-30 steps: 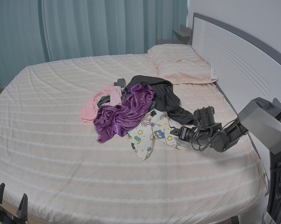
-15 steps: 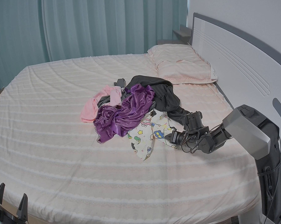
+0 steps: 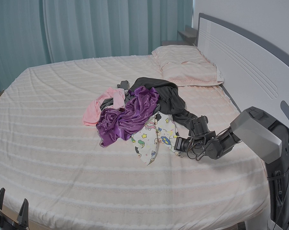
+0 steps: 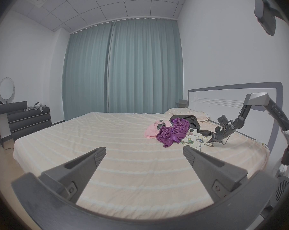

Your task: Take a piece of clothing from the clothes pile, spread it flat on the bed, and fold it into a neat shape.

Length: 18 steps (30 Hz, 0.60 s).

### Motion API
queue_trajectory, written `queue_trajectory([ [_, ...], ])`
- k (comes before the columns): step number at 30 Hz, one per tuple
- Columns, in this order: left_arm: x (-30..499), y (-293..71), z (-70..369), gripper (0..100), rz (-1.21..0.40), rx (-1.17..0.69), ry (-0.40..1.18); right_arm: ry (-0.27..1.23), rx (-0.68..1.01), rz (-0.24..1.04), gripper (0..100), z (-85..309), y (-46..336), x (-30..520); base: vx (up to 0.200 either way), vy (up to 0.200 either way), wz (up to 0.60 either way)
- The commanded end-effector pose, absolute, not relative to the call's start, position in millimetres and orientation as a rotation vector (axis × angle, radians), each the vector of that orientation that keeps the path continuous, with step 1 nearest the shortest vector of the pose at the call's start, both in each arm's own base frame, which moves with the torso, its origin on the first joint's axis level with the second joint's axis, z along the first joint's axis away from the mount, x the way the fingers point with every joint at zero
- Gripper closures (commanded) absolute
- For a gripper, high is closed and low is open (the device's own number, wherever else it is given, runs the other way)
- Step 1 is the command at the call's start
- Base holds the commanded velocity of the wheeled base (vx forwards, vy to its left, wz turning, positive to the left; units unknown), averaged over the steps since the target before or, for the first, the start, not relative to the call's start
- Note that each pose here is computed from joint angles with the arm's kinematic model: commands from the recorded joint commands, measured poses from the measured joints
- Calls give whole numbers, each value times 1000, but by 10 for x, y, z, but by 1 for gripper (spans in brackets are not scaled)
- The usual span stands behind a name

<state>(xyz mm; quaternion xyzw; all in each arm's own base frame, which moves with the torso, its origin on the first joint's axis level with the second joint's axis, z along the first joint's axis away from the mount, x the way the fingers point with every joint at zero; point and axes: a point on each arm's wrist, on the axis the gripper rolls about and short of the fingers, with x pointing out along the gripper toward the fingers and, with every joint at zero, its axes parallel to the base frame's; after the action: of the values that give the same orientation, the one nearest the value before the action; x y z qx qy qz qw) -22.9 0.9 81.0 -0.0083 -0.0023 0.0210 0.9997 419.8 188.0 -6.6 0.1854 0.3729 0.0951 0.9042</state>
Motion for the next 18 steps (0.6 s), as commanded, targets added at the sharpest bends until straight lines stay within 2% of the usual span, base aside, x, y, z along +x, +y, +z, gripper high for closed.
queue_trajectory([
  [1, -228, 9, 758, 0, 43, -17, -3, 732, 442, 252, 100, 413, 1731, 3833, 0, 0, 0],
  [11, -228, 9, 758, 0, 43, -17, -3, 688, 490, 365, 100, 747, 1491, 2912, 0, 0, 0],
  [12, -228, 9, 758, 0, 43, -17, -3, 665, 491, 396, 100, 841, 1447, 2679, 0, 0, 0],
  [18, -228, 9, 758, 0, 41, -15, -3, 600, 514, 484, 100, 1122, 1343, 2145, 0, 0, 0],
])
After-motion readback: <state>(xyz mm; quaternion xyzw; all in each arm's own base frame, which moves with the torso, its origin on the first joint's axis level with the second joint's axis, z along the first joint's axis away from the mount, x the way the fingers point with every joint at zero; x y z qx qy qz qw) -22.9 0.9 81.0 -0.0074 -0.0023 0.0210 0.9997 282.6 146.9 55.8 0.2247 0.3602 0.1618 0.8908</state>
